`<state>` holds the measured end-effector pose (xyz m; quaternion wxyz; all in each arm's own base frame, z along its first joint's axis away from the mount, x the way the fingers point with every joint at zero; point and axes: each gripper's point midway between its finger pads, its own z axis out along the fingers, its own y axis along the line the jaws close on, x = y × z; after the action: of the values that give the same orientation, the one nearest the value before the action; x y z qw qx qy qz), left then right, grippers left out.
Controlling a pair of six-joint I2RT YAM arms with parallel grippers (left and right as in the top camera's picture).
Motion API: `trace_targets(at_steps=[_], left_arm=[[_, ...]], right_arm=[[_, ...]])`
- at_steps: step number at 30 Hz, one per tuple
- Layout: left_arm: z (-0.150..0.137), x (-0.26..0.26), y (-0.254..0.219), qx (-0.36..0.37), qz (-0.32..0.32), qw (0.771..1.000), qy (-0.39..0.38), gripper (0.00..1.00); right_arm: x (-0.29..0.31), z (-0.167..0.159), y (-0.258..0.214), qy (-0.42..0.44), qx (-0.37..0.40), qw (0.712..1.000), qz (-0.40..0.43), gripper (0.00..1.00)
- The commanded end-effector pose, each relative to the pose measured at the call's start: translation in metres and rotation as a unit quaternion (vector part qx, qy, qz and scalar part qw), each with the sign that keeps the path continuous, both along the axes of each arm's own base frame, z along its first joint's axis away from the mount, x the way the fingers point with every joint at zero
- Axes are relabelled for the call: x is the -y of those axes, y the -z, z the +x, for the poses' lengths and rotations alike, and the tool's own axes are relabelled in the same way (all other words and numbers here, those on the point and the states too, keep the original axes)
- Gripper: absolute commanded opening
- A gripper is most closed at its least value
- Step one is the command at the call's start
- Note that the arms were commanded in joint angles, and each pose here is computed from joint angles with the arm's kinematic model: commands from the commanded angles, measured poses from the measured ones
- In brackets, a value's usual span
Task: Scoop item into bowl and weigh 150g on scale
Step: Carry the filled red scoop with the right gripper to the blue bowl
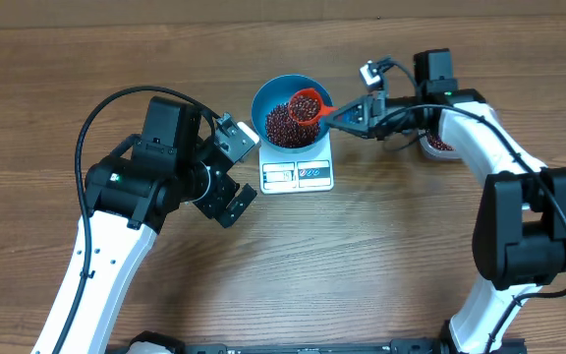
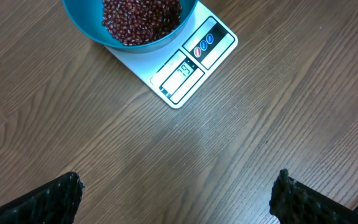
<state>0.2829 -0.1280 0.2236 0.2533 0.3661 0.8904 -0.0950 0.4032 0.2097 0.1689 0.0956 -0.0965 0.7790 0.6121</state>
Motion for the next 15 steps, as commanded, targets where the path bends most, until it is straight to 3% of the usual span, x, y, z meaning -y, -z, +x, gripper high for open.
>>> trace_targets(at_steps=[1,8,15], left_arm=[[0.0,0.0,0.002,-0.002,0.0,1.0,0.005,1.0],[0.0,0.0,0.002,-0.002,0.0,1.0,0.005,1.0],[0.0,0.0,0.002,-0.002,0.0,1.0,0.005,1.0]], right_arm=[[-0.007,0.01,0.012,0.002,0.067,0.997,-0.041,0.04],[0.002,0.03,0.035,0.018,0.172,0.976,-0.134,0.04],[0.009,0.036,0.016,0.026,0.237,0.956,-0.17,0.04]])
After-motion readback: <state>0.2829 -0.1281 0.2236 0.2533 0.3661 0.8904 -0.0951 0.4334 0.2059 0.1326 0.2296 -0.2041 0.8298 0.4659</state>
